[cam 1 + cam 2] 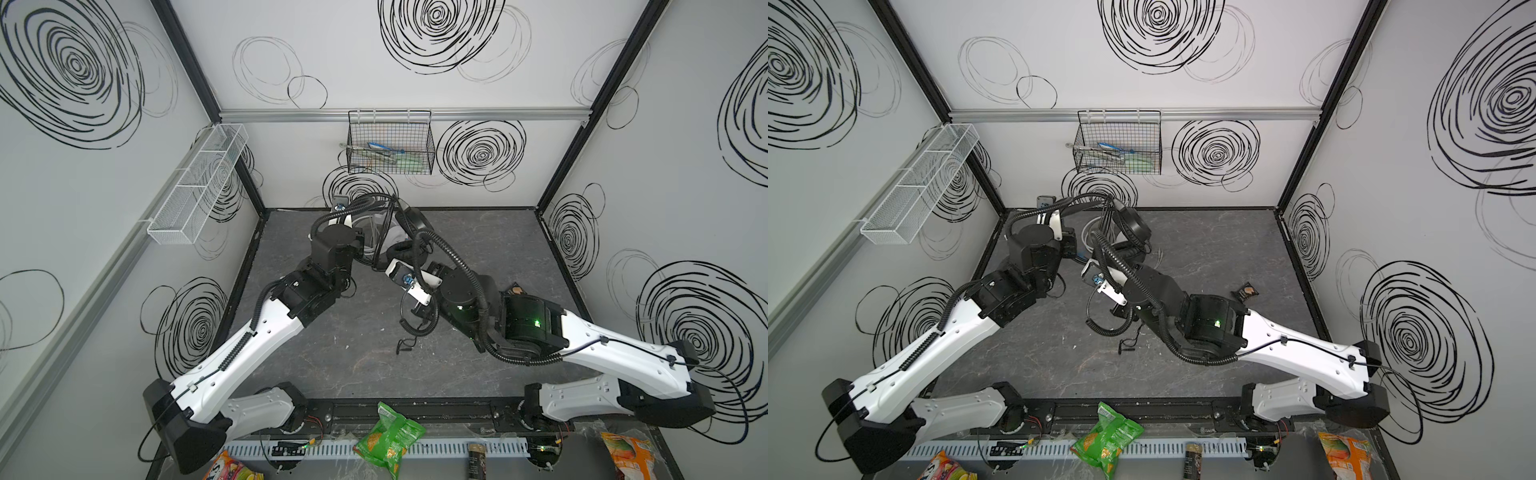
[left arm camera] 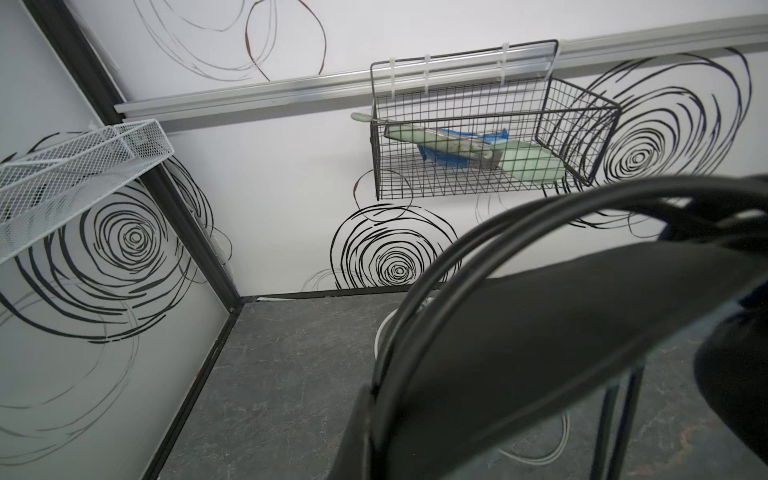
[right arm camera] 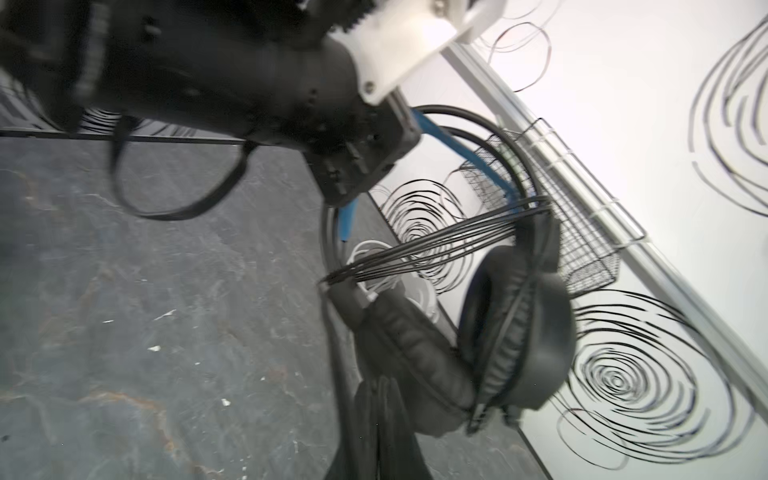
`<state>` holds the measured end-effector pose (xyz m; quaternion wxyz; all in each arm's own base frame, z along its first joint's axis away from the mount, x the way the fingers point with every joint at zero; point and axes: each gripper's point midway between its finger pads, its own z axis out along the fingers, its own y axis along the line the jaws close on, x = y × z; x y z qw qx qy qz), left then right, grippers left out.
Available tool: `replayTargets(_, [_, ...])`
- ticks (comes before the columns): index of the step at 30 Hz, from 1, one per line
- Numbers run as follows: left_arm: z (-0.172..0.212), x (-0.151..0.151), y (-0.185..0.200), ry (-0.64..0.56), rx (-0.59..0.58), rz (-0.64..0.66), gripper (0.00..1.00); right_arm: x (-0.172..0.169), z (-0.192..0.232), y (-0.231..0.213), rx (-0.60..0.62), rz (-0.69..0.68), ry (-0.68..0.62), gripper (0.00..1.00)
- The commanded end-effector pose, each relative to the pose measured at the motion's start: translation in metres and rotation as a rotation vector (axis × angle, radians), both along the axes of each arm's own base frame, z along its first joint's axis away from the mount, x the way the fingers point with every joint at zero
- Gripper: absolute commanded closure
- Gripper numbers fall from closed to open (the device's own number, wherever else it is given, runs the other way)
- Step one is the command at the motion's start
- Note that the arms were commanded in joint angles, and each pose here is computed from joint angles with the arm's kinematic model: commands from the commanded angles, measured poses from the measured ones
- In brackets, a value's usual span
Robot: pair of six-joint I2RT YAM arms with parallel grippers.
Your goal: Wrap the headphones
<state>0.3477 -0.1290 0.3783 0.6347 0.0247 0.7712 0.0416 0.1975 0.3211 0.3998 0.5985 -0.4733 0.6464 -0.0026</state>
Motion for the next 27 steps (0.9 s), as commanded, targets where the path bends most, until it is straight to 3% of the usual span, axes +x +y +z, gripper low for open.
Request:
replayTargets(1, [0.013,-0.009,-0.015,-0.021,-0.013,-0.158,1.0,0.022,0.014,-0.024,-0.104,-0.122,-0.128,0.88])
replayTargets(4, [0.0,-0.02,-0.025,0.041,0.036,-0.26,1.0,0.029,0.008,-0.031,-0.19,-0.17,-0.191,0.88])
replayTargets(6, [-0.007,-0.026,-0.022,0.071,0.075,-0.26,1.0,0.031,0.006,-0.033,-0.225,-0.182,-0.213,0.88])
replayTargets(14, [-0.031,-0.04,-0.016,0.196,0.208,-0.305,1.0,0.045,0.011,-0.045,-0.243,-0.245,-0.247,0.84])
replayTargets(18, [-0.033,-0.053,-0.029,0.225,0.182,-0.418,1.0,0.058,0.021,-0.063,-0.186,-0.296,-0.24,0.82])
replayTargets(27, [0.012,-0.078,-0.052,0.124,-0.026,-0.58,1.0,0.084,0.021,-0.091,0.033,-0.355,-0.095,0.81])
